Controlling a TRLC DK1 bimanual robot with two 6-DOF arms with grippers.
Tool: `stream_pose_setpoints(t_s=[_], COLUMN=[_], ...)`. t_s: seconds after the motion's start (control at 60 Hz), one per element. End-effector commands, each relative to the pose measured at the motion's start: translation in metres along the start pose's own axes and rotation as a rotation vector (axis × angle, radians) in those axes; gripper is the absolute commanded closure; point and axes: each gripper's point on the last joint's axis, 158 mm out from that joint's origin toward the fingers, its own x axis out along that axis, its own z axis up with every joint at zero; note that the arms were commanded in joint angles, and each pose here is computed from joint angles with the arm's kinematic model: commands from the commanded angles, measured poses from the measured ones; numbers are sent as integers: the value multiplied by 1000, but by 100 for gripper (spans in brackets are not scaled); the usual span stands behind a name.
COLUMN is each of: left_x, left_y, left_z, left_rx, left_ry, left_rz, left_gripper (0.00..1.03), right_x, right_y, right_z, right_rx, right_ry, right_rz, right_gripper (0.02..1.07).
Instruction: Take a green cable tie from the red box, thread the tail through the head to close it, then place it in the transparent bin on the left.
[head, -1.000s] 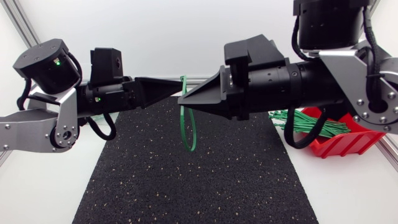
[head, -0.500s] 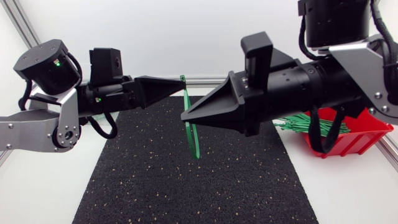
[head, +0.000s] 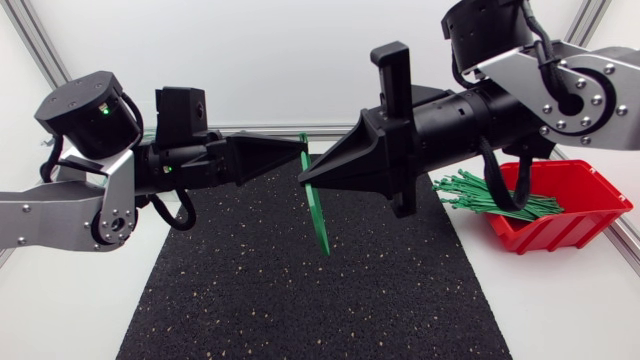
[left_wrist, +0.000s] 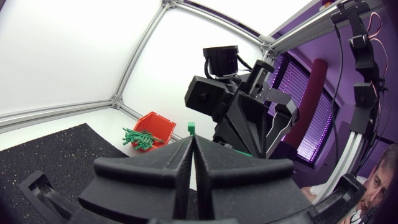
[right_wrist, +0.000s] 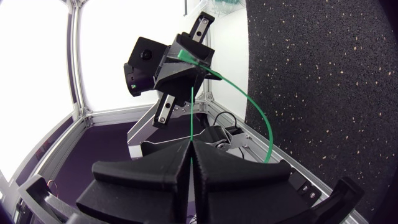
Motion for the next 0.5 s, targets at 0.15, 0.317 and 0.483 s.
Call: stream_pose_setpoints(t_s=[0.15, 0.317, 0.483], left_x=[-2, -4, -3], left_y=[-10, -11, -20], left_z=[-5, -4, -1], left_rx=[27, 30, 45], left_ry=[-6, -13, -23], left_rz=[-7, 1, -3], left_gripper=[100, 100, 100], right_x=[0, -3, -5], right_y=[9, 10, 11], right_z=[7, 9, 11], right_rx=[36, 45, 47], right_ry=[11, 8, 0], right_rz=[8, 11, 14], right_gripper=[102, 102, 102])
